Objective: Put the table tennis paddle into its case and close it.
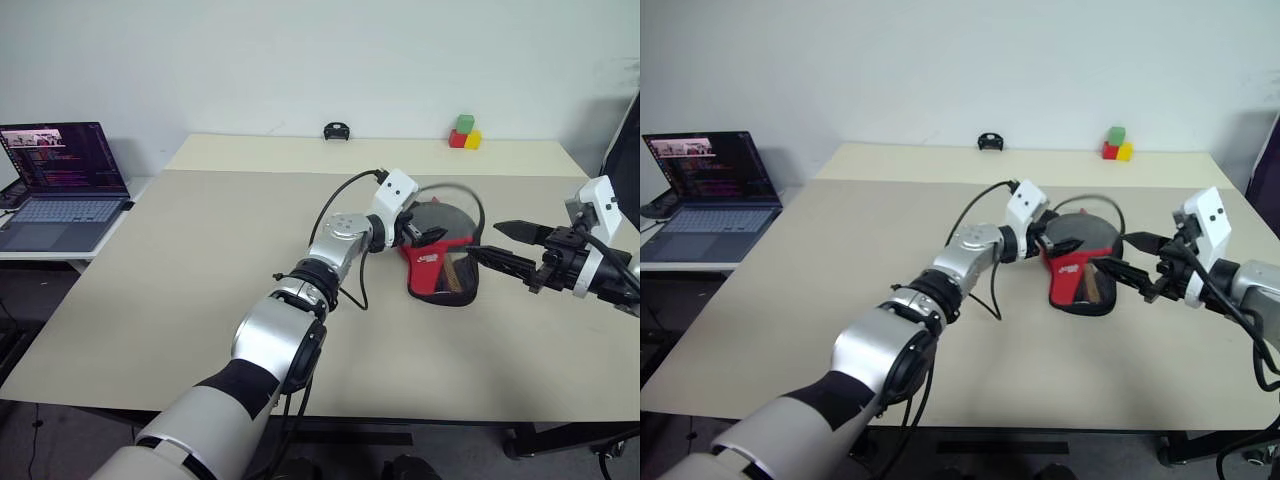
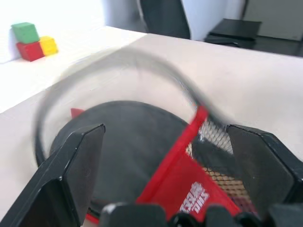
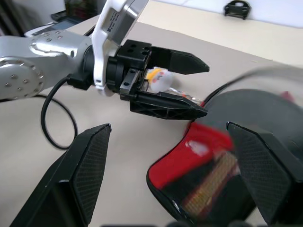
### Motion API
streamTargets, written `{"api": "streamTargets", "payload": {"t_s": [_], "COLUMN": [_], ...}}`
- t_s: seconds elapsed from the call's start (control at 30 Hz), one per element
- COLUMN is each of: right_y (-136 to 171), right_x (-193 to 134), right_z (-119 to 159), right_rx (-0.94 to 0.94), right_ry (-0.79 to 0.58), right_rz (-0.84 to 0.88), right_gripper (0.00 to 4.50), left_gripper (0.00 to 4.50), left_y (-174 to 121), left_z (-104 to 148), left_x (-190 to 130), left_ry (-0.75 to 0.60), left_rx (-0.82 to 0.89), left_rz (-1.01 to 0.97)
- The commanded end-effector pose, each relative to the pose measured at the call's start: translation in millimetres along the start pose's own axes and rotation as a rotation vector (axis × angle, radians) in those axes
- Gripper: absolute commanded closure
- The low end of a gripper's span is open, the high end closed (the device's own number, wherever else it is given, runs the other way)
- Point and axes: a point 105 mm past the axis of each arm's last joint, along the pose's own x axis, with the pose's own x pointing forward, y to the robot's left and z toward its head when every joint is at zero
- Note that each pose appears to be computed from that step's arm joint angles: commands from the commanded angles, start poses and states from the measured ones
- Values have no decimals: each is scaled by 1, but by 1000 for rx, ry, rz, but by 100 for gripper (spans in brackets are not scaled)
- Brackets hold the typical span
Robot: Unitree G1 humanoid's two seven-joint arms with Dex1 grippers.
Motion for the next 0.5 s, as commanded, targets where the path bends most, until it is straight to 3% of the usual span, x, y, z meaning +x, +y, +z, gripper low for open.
{"api": "streamTargets", "payload": {"t_s": [0.03,0.23,0.5], "right_y": [-7,-11,-60], "right_x": [-6,13,41], "right_z": [8,-26,-58], "right_rx": [-47,22,161], "right_ry": [-33,64,136], "right_rz": [-71,-69,-229], "right_gripper": [24,24,11], "left_gripper": [0,0,0], "left_y": [9,26,14], "left_z": [24,24,12], "left_x": [-4,-30,-90], "left_ry": [-77,-138,-199], "left_rx": [50,89,154], "left_rz": [20,-25,-266]}}
